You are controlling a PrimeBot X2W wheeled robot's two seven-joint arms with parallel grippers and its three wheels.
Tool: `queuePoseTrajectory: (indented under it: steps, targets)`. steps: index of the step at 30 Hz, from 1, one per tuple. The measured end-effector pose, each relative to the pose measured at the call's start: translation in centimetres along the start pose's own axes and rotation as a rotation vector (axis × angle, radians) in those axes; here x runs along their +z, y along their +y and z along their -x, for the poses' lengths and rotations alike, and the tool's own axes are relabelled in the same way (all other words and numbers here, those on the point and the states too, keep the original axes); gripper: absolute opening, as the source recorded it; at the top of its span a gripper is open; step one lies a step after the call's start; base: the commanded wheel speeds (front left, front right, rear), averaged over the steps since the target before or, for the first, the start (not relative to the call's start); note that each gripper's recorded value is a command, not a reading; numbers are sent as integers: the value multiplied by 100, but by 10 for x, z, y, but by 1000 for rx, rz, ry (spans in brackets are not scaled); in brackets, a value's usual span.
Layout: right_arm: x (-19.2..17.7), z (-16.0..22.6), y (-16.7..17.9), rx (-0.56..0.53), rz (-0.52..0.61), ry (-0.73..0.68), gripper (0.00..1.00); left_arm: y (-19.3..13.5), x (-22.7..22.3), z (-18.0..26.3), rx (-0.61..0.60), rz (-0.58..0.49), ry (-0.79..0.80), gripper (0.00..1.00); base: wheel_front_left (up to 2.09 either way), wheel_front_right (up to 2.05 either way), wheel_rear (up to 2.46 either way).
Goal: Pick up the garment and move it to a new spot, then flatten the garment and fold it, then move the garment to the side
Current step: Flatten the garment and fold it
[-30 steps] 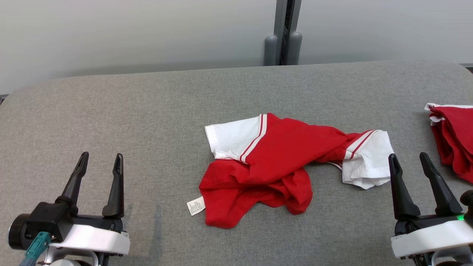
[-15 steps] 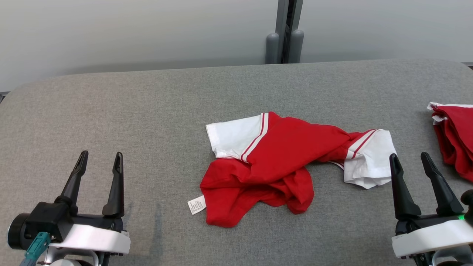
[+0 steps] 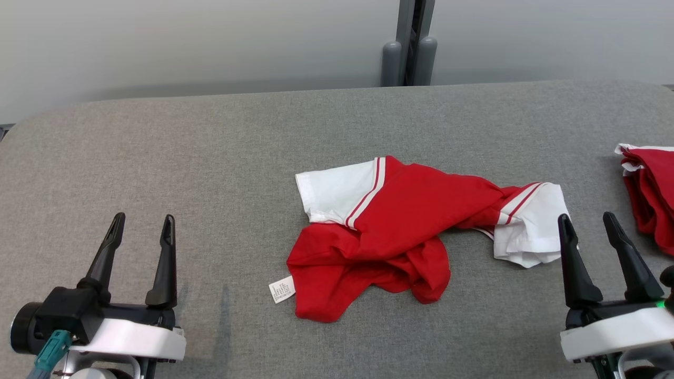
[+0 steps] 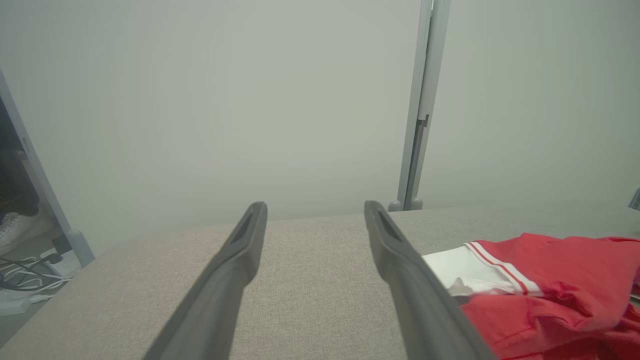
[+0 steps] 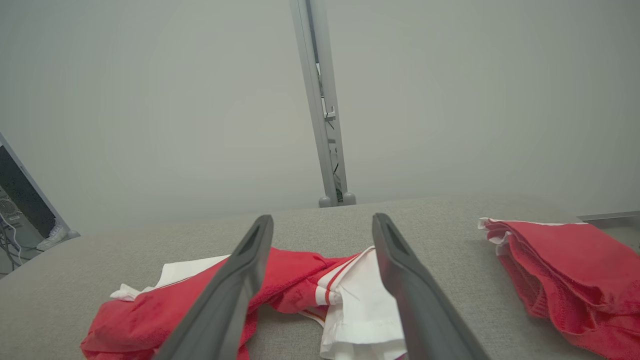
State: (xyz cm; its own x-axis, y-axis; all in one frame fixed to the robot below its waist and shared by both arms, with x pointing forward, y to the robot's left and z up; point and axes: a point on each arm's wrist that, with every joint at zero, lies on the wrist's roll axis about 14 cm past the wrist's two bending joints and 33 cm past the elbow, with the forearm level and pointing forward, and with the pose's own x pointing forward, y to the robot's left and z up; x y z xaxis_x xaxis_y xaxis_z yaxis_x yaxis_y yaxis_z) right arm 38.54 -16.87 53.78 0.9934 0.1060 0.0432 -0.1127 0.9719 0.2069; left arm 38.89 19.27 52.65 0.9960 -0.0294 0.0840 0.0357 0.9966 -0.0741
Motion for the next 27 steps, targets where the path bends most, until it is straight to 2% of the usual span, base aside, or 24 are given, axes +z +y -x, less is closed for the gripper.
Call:
queuePoseTrajectory:
  steps: [5,8,12,13,15,20,27]
  targets:
    - [4,-17,7,39,30,-1,100,1,-1,-3,3,2,-1,100,0,0,0]
    - [0,-35,8,84,93,32,100,3,1,-5,11,5,-10,100,0,0,0]
    - [-13,-78,28,204,130,100,100,12,-2,-4,50,15,-8,100,0,0,0]
    - [-13,-78,28,204,130,100,100,12,-2,-4,50,15,-8,100,0,0,0]
    - [-31,-105,47,292,150,179,100,23,-6,-3,80,18,1,100,0,0,0]
    - [-78,-137,82,439,219,358,100,39,-19,0,128,19,35,100,0,0,0]
    - [-149,-155,104,548,300,602,100,52,-34,0,167,20,73,100,0,0,0]
